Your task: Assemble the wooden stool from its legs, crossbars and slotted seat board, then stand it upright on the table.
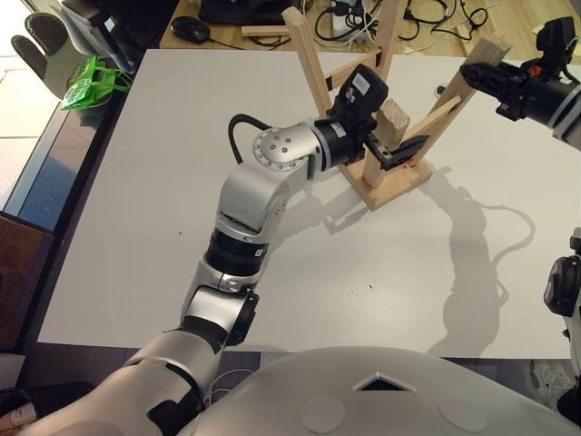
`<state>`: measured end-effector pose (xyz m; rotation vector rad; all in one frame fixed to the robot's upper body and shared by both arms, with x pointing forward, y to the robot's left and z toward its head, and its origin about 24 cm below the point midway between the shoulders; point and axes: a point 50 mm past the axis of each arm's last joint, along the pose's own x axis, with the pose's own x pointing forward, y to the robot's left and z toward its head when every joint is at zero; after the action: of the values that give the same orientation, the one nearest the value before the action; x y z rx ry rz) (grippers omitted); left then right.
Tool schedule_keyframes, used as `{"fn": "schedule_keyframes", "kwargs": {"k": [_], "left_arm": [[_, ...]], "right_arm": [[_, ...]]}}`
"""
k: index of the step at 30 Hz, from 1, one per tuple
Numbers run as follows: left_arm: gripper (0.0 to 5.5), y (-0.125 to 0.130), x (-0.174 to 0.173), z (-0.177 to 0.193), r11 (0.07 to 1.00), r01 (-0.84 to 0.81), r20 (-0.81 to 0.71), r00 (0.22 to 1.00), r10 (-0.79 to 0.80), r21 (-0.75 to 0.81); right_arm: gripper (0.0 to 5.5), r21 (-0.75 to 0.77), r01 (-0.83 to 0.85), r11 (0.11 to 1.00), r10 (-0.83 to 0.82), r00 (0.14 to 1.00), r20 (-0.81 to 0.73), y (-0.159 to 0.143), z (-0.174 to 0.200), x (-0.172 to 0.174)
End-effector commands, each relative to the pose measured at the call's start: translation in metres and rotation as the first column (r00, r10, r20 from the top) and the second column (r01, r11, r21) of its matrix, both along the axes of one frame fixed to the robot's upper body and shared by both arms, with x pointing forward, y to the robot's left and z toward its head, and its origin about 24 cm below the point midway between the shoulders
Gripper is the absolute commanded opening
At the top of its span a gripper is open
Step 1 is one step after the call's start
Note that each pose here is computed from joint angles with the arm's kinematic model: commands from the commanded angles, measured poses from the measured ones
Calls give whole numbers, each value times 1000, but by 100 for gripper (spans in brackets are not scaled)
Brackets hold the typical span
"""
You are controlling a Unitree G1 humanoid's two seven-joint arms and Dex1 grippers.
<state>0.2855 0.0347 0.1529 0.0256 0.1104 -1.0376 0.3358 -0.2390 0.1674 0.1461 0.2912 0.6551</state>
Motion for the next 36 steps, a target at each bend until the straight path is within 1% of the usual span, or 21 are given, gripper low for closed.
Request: {"fn": "schedule_keyframes", "kwargs": {"k": [1, 4, 5, 6, 10, 12, 13, 16, 18, 25, 36], "left_arm": [[512, -1, -2, 4, 1000, 5, -17, 1000, -5, -30], [465, -3, -1, -6, 1000, -25, -59, 998, 25, 1], [458, -4, -3, -10, 1000, -29, -73, 997, 29, 9], [434, -5, -4, -13, 999, -32, -86, 996, 33, 19], [377, -5, -8, -28, 993, -79, -129, 988, 90, 82], [351, -4, -9, -31, 991, -89, -140, 985, 102, 99], [322, -4, -10, -31, 991, -87, -143, 985, 101, 105], [268, -4, -11, -32, 990, -78, -148, 984, 96, 121], [245, -4, -11, -32, 989, -82, -149, 984, 100, 126], [242, 0, -8, -36, 982, -114, -159, 978, 138, 149], [242, 2, -8, -40, 977, -119, -167, 975, 149, 176]], "right_arm": [[100, -19, 21, 1000, -21, 1000, -20, 0, -5, 3], [100, -19, 23, 1000, -23, 1000, -20, 0, -5, 4], [100, -18, 21, 1000, -22, 1000, -20, 1, -6, 4], [100, -17, 20, 1000, -20, 1000, -20, 1, -6, 4], [100, -12, 14, 1000, -14, 1000, -12, 0, -5, 2], [100, -12, 15, 1000, -15, 1000, -3, 0, -5, 1], [100, -19, 29, 999, -29, 1000, 5, 0, -6, 1], [100, -18, 38, 999, -38, 999, 20, 0, -10, -1], [100, -13, 27, 1000, -27, 999, 26, 2, -11, -2], [100, 1, 13, 1000, -13, 999, 35, 5, -12, -7], [100, 8, 30, 1000, -30, 999, 35, 4, -13, -8]]}}
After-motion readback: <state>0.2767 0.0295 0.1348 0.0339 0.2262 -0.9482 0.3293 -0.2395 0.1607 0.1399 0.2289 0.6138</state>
